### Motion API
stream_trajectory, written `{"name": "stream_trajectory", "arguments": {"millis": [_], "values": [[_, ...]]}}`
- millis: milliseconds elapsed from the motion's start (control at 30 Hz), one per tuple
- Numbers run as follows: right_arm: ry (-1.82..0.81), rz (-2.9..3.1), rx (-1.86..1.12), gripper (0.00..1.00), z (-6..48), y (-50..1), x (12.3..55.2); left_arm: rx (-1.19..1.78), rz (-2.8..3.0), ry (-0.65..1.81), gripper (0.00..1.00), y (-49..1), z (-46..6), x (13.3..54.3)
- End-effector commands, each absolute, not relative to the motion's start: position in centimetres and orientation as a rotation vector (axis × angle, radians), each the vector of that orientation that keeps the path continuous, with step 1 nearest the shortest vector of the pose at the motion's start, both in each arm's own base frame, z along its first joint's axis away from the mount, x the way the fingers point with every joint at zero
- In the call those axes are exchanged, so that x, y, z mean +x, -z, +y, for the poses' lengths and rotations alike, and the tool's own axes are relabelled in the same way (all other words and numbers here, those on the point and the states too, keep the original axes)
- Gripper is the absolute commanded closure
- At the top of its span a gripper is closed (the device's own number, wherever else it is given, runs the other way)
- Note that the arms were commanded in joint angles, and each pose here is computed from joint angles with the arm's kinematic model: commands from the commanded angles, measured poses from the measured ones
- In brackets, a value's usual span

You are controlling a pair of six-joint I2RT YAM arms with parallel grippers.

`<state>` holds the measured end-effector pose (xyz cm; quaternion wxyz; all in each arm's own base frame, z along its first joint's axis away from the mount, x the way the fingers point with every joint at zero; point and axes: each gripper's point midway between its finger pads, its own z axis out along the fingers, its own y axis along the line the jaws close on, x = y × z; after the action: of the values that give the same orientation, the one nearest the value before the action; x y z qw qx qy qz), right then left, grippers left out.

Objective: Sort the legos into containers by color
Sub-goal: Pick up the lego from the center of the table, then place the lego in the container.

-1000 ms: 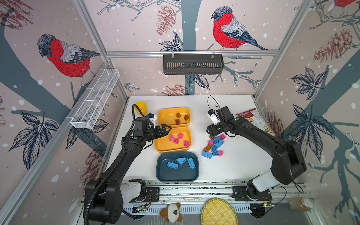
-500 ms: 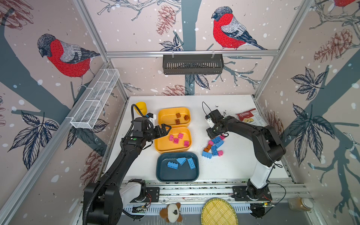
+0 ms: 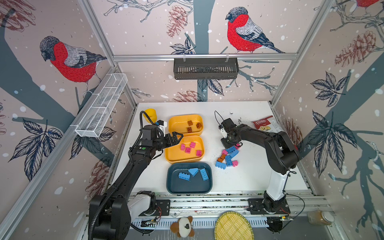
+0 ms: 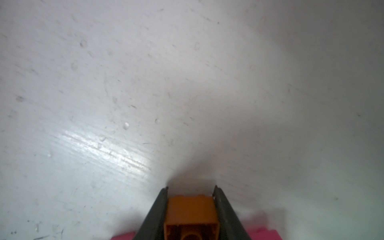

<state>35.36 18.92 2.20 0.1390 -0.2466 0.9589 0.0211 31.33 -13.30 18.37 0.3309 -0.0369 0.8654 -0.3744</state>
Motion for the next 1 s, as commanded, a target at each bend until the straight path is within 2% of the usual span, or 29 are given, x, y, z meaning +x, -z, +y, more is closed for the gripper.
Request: {"name": "stream_trajectory", "arguments": {"millis": [0,133,533,700,967], "values": [[-0.086,2.779,-0.714,0.78,19.2,-3.0,35.1,-0.083,2.233,1.007,0.03,-19.2,-13.5,31.4],[-0.158,2.715,-0.736,0.79,21.1,-5.7,35.8,-0.087,2.222,1.013,0.03,-19.5,-13.3,31.4],[-0.539,2.351,-0.802,0.80,34.4,-15.8,39.3,-0.094,2.169,1.042,0.03,-21.2,-12.4,31.5],[-0.608,2.246,-0.804,0.80,39.1,-16.8,41.9,-0.095,2.169,1.038,0.03,-21.2,-12.0,31.3],[-0.640,2.121,-0.829,0.79,44.0,-15.7,45.1,-0.098,2.177,1.020,0.03,-21.0,-11.8,31.0]]}}
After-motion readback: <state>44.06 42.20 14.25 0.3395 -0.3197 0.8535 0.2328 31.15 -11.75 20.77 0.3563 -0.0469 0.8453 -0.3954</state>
